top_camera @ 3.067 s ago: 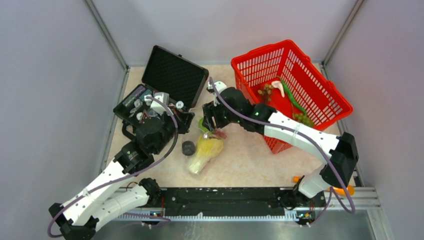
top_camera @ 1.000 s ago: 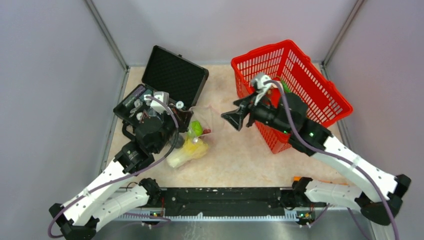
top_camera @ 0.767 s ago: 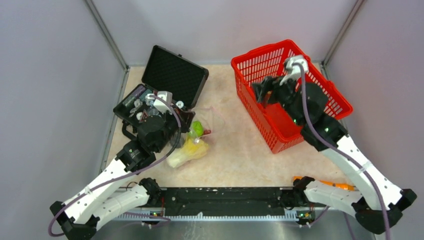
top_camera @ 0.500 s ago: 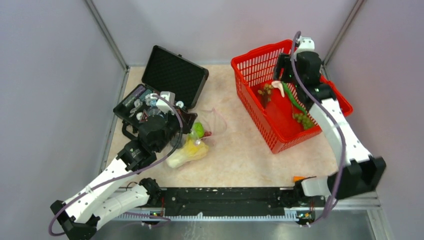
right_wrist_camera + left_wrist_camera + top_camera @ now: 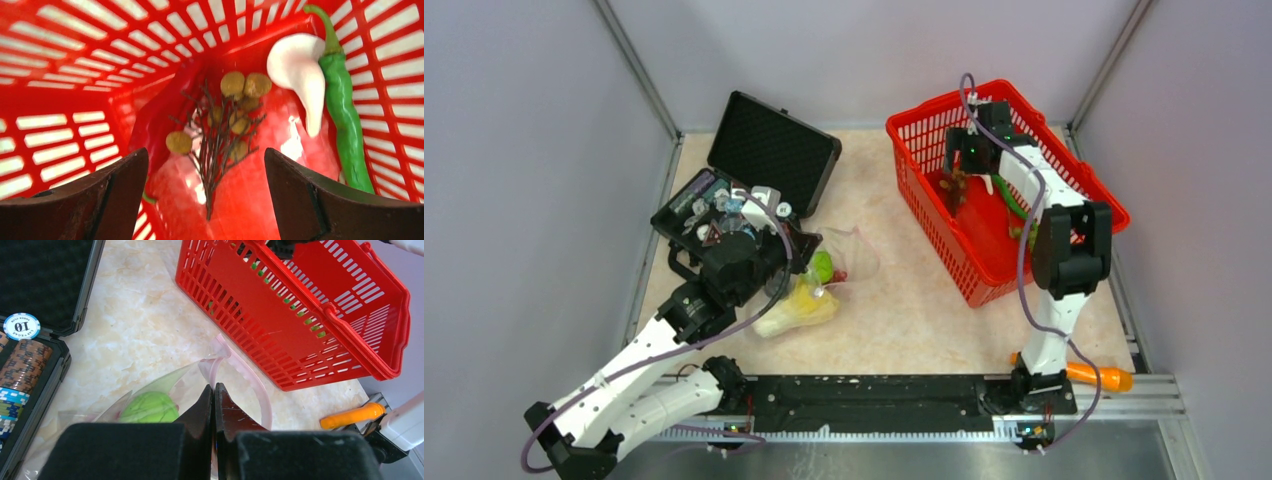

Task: Place the food in the zip-top bag and seal the zipper

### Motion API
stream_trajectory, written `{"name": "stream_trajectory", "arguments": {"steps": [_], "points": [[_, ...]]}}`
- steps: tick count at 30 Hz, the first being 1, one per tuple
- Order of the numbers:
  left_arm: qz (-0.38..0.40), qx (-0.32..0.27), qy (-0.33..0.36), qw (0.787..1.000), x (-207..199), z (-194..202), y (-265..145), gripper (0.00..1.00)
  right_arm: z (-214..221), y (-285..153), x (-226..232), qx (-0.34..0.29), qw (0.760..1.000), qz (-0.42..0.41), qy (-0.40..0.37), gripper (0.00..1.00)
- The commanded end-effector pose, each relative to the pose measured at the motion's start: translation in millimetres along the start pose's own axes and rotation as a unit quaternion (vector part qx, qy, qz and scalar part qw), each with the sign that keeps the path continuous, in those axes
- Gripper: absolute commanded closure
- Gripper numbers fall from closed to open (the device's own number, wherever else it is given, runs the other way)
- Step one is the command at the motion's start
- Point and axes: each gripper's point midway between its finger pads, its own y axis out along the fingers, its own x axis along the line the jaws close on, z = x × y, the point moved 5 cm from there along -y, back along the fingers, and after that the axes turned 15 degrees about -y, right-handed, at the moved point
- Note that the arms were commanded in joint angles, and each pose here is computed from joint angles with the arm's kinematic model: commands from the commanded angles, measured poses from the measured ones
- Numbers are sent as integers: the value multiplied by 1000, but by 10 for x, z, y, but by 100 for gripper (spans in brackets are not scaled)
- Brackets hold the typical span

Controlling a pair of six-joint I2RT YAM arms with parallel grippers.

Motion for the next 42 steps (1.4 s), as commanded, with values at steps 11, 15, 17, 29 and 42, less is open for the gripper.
{"name": "stream_trajectory", "arguments": {"steps": [11,15,17,29,42], "points": [[35,-16,0,999,-124,-116,-156,100,36,862,-65,54,998,23,24,20],[34,-17,-1,999,-122,-116,-153,100,118,922,-104,53,997,42,30,38],[34,-13,-2,999,-121,-105,-144,100,146,905,-115,51,997,48,30,48],[34,-11,-7,999,-131,-98,-124,100,175,199,-106,-26,998,56,21,86],[33,-1,-3,999,-127,-59,-62,100,525,-640,-41,-83,995,56,-2,87]]}}
